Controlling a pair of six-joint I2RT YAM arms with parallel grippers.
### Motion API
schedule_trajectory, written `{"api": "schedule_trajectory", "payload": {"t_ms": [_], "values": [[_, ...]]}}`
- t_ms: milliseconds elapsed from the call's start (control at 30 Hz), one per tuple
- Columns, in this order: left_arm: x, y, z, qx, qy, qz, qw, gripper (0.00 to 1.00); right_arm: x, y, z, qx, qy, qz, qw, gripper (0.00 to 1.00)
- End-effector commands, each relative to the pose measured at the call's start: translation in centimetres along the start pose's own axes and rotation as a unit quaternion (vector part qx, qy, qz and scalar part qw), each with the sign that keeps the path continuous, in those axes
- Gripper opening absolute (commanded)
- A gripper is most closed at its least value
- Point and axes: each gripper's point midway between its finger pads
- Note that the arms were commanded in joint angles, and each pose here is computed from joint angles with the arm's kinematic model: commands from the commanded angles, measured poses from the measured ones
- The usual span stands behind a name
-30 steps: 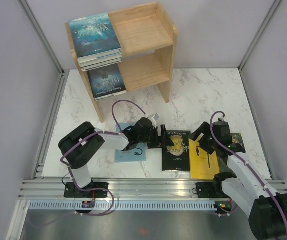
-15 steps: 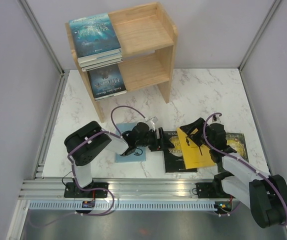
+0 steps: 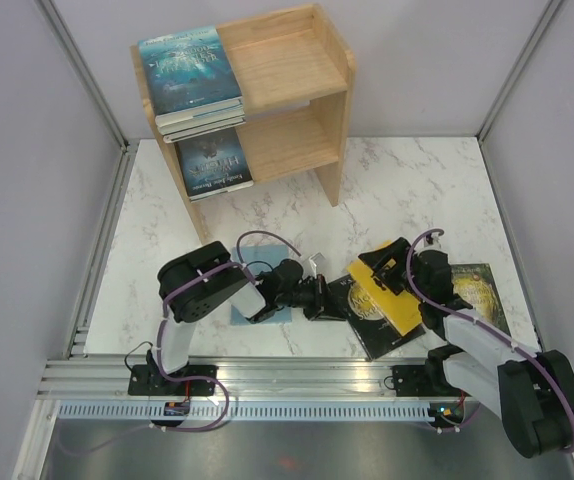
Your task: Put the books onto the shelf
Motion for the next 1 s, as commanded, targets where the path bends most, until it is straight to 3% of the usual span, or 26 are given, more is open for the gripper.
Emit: {"api": "schedule_trajectory", "payload": {"t_ms": [0, 333, 500, 633, 700, 733, 800, 833, 867, 933, 967], "values": [[2.5, -3.3, -0.7, -0.059, -0.064, -0.042, 0.995, 0.02, -7.9, -9.7, 3.4, -0.167, 0.137, -0.037, 0.976, 0.87], [2.0, -2.3, 3.2, -0.027, -0.103, -0.038, 0.994, 0.02, -4.8, -5.4, 4.0, -0.131, 0.100, 0.007, 0.986, 0.98], [1.1, 1.1, 4.9, 0.060, -0.102, -0.034, 0.992, 0.02, -2.4, -4.4, 4.9, -0.153, 0.065, 0.048, 0.985, 0.98], [1.2, 1.0, 7.6, 0.108, -0.120, -0.061, 0.985, 0.04, -1.2, -2.6, 5.2, -0.138, 0.052, 0.065, 0.987, 0.98], [1.0, 3.1, 9.7, 0.186, -0.124, -0.066, 0.972, 0.08, -1.4, -1.4, 5.2, -0.110, 0.061, 0.064, 0.990, 0.98], [1.9, 1.1, 11.1, 0.180, -0.149, -0.082, 0.969, 0.15, -1.6, -0.8, 5.2, -0.093, 0.066, 0.061, 0.992, 0.98], [2.6, 2.7, 14.6, 0.263, -0.184, -0.079, 0.944, 0.28, -2.6, 1.5, 4.9, -0.034, 0.084, 0.055, 0.994, 0.98], [3.4, 1.3, 16.3, 0.258, -0.212, -0.085, 0.939, 0.44, -2.8, 2.1, 4.9, -0.020, 0.087, 0.055, 0.995, 0.98], [3.8, 1.2, 17.8, 0.268, -0.229, -0.085, 0.932, 0.52, -3.5, 3.4, 4.7, 0.005, 0.093, 0.066, 0.993, 0.98], [4.5, 2.7, 21.0, 0.306, -0.238, -0.073, 0.919, 0.72, -3.9, 4.3, 4.4, 0.012, 0.088, 0.069, 0.994, 0.98], [4.9, 1.9, 22.2, 0.297, -0.242, -0.086, 0.920, 0.76, -5.0, 5.0, 4.0, 0.021, 0.103, 0.082, 0.991, 0.98]]}}
Point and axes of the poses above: each gripper's point midway between its finger pads, its own z axis back along the fingers, its own y axis along the line the jaws close on, x = y × z, and after that the axes turned 1 degree about -z, right-handed
